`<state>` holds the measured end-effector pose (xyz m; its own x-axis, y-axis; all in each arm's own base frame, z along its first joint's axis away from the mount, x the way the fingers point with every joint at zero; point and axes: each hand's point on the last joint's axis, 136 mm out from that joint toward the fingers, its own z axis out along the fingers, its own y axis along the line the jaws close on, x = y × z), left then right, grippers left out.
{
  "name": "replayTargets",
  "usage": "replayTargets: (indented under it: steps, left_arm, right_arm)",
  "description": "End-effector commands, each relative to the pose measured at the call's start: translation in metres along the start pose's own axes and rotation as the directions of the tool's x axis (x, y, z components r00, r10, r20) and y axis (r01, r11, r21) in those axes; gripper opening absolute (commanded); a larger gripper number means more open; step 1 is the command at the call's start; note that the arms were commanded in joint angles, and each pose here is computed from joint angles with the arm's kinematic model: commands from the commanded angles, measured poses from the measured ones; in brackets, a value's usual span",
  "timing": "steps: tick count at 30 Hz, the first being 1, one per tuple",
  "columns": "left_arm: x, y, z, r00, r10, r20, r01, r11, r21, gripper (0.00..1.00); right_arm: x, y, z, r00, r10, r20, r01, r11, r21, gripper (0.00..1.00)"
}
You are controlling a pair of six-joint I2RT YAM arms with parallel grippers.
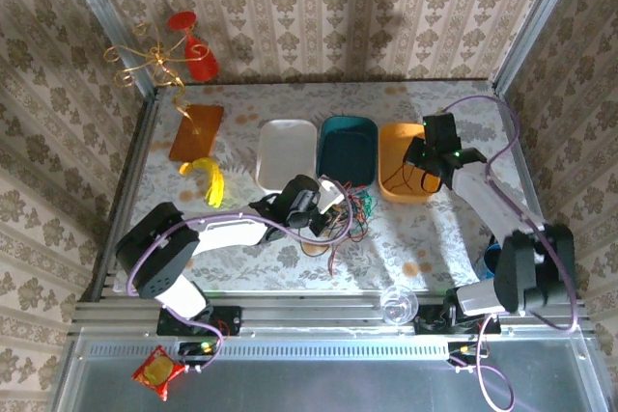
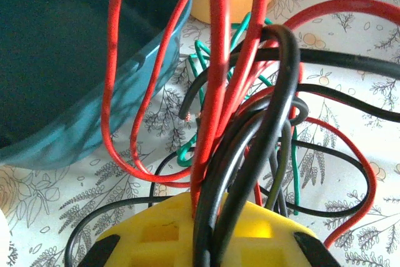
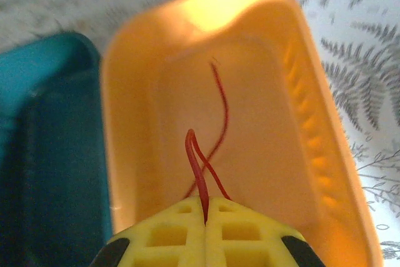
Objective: Untangle the cables
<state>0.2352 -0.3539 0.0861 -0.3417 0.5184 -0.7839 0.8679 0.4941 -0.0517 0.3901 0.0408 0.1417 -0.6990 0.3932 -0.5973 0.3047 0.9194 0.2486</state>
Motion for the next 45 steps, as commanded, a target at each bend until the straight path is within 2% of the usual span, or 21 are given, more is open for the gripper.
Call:
replayTargets:
  steps: [1,10,13,15,16,18,20,24,27,30,32,35,39,45]
  left_arm:
    - [-0.01,0.002,-0.005,0.999,-0.018,0.036,0.018,1.0,-0.003,0.0]
    - [-0.009,0.001,-0.005,0.999,-0.019,0.032,0.018,1.0,0.008,0.0]
    - [-0.009,0.001,-0.005,0.999,-0.02,0.031,0.02,1.0,0.006,0.0]
    - [-0.009,0.0,-0.005,0.999,-0.017,0.033,0.017,1.0,0.011,0.0]
    - [-0.009,0.0,-0.005,0.999,-0.016,0.031,0.015,1.0,0.012,0.0]
    - [-0.008,0.0,-0.005,0.999,-0.015,0.029,0.014,1.0,0.016,0.0]
    - [-0.009,-0.001,-0.004,0.999,-0.015,0.029,0.014,1.0,0.021,0.0]
    - [-0.006,-0.003,-0.002,1.0,-0.01,0.02,0.009,0.999,0.035,0.0]
    - [-0.004,-0.003,-0.001,1.0,-0.01,0.016,0.009,0.999,0.038,0.0]
    - [-0.004,-0.004,-0.001,1.0,-0.007,0.016,0.006,0.999,0.043,0.0]
    - [-0.004,-0.004,-0.001,1.0,-0.006,0.017,0.005,0.999,0.046,0.0]
    - [-0.005,-0.005,-0.001,1.0,-0.004,0.017,0.003,0.999,0.051,0.0]
    - [-0.003,-0.004,0.0,1.0,-0.006,0.011,0.005,0.999,0.047,0.0]
    - [-0.003,-0.004,0.0,1.0,-0.005,0.01,0.004,0.999,0.047,0.0]
  right_arm:
    - [0.025,-0.008,0.025,0.995,0.0,-0.102,0.003,1.0,0.028,0.0]
    - [0.038,-0.023,0.058,0.984,0.02,-0.175,-0.002,0.995,0.103,0.02]
    - [0.034,-0.023,0.062,0.983,0.005,-0.182,0.015,0.994,0.111,0.14]
    - [0.027,-0.021,0.06,0.985,-0.007,-0.175,0.028,0.993,0.117,0.37]
    - [0.023,-0.021,0.057,0.986,-0.012,-0.166,0.033,0.992,0.119,0.43]
    - [0.011,-0.019,0.047,0.992,-0.019,-0.128,0.035,0.991,0.126,0.5]
    - [-0.002,-0.015,0.032,0.997,-0.031,-0.068,0.038,0.993,0.112,0.53]
    - [-0.016,-0.002,0.001,0.998,-0.062,0.021,0.061,0.996,0.063,0.53]
    - [-0.013,0.014,-0.02,0.993,-0.105,0.05,0.105,0.994,0.007,0.51]
    - [0.009,0.06,-0.041,0.985,-0.169,0.023,0.17,0.96,-0.224,0.47]
    - [0.038,0.1,-0.055,0.976,-0.215,-0.038,0.177,0.882,-0.437,0.47]
    - [0.075,0.129,-0.068,0.955,-0.268,-0.126,0.153,0.811,-0.565,0.46]
    - [0.102,0.127,-0.067,0.935,-0.266,-0.234,0.091,0.817,-0.569,0.45]
    - [0.115,0.102,-0.058,0.936,-0.218,-0.275,0.066,0.879,-0.472,0.45]
